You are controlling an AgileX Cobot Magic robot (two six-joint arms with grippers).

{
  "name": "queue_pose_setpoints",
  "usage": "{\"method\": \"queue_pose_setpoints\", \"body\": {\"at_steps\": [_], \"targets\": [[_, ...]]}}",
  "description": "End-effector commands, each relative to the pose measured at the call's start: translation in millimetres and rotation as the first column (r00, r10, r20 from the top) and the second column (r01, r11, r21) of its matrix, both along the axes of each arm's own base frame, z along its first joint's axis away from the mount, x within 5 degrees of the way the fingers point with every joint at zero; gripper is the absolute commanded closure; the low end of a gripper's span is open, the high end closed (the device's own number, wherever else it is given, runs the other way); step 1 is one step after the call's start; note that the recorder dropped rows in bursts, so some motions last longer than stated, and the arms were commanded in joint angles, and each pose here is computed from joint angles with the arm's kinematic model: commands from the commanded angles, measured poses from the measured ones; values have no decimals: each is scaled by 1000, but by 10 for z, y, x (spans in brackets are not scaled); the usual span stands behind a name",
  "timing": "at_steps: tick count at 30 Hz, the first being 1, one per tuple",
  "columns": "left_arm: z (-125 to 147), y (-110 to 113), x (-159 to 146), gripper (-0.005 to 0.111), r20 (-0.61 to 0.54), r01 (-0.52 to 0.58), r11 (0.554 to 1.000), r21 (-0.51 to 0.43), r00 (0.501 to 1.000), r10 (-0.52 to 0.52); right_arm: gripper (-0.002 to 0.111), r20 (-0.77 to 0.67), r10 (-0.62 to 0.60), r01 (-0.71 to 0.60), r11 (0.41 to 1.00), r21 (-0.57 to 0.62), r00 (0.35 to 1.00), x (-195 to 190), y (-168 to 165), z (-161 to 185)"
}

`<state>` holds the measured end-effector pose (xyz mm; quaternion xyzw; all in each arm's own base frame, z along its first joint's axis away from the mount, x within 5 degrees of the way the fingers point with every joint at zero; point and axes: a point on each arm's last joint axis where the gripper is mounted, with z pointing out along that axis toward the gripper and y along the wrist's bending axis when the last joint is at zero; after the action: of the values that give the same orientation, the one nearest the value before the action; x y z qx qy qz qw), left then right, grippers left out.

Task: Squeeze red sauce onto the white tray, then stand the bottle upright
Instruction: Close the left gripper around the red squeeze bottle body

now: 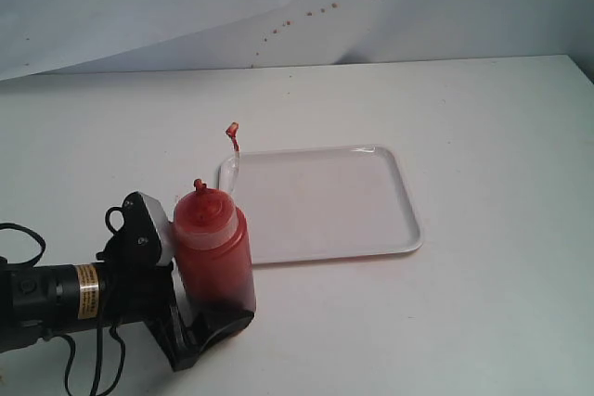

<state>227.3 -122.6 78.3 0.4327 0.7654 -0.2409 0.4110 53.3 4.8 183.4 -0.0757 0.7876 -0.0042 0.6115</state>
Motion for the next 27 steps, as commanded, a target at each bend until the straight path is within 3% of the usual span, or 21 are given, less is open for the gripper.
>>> {"method": "queue_pose_setpoints", "body": {"at_steps": [1, 4, 6, 11, 14, 27], "targets": [[-9, -5, 21, 2, 18, -8, 1000, 2, 1000, 8, 108, 0, 3, -3, 1000, 5, 1000, 0, 2, -10], [-8, -2, 27, 7, 17, -18, 1000, 1, 1000, 18, 108, 0, 3, -3, 1000, 5, 1000, 0, 2, -10], [-8, -2, 27, 20, 17, -18, 1000, 1, 1000, 18, 108, 0, 3, -3, 1000, 5, 1000, 0, 2, -10], [-8, -2, 27, 78, 19, -17, 1000, 2, 1000, 17, 108, 0, 3, -3, 1000, 5, 1000, 0, 2, -10], [-8, -2, 27, 107, 19, -17, 1000, 2, 1000, 17, 108, 0, 3, -3, 1000, 5, 1000, 0, 2, -10], [1, -1, 28, 106, 38, -5, 1000, 14, 999, 5, 108, 0, 3, -3, 1000, 5, 1000, 0, 2, -10]]}}
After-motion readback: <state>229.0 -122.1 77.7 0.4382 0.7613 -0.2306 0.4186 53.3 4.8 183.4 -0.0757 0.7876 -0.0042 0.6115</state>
